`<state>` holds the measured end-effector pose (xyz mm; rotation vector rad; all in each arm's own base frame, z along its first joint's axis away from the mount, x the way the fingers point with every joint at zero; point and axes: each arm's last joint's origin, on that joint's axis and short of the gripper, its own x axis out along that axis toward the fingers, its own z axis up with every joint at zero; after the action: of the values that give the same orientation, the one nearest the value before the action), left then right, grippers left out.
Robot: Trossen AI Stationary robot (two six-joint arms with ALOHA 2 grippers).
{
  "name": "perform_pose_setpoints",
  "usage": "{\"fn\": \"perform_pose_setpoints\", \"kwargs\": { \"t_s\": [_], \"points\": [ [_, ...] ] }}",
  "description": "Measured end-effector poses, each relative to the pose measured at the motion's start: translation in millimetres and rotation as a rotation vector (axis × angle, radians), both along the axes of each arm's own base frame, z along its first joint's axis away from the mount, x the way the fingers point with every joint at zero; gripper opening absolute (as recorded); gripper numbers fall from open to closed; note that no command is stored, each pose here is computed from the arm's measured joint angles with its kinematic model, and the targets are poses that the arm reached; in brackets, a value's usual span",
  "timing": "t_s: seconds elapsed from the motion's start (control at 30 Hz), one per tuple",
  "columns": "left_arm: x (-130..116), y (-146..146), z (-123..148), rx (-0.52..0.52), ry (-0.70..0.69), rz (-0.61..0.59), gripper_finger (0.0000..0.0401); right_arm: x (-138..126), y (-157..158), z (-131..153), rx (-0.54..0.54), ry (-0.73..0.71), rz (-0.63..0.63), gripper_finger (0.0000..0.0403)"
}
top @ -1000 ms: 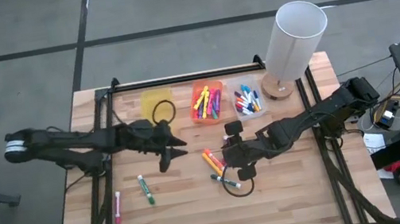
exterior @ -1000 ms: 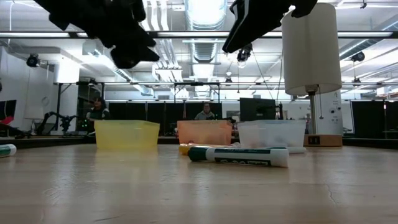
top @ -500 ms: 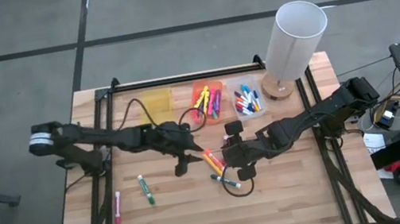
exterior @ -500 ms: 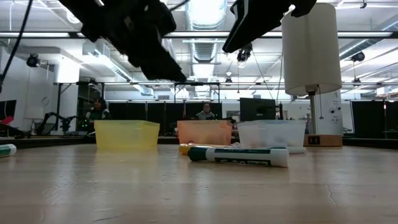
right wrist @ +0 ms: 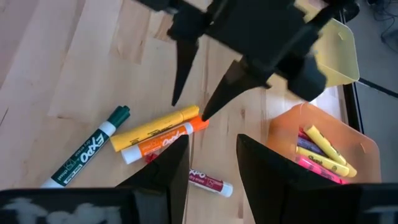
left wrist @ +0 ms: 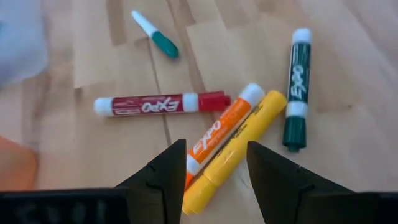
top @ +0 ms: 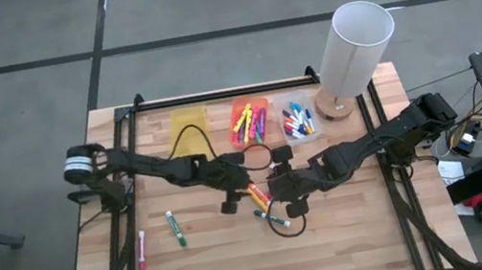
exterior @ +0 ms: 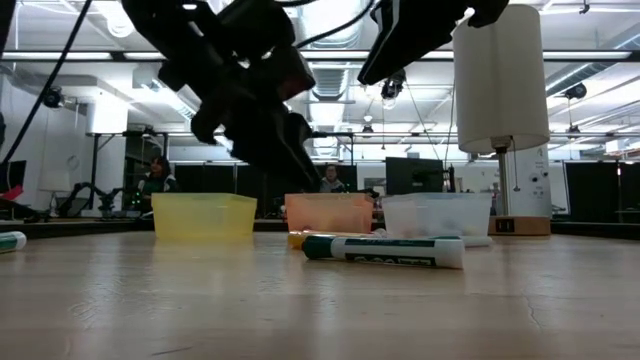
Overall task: Pick & Place Markers
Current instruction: Put the mustard yellow highlighter into the orange bin
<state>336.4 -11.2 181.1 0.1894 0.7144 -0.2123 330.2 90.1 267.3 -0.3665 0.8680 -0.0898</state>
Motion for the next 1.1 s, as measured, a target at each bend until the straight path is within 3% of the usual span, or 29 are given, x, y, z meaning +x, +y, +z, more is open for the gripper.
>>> {"fn": "perform_pose_setpoints", "kwargs": {
  "t_s": [0.33,1.1],
  "points": [
    [8.7,-12.1,-17.0,0.151,0.065,-0.064,0.0163,-0.1,0.1,-0.1,0.0,0.001,0.0,0.0128],
    [13.8,-14.0,-42.4,0.136,0.151,-0.072,0.0162,0.0,0.0,-0.2,-0.001,0.002,0.0,0.0128]
  ]
}}
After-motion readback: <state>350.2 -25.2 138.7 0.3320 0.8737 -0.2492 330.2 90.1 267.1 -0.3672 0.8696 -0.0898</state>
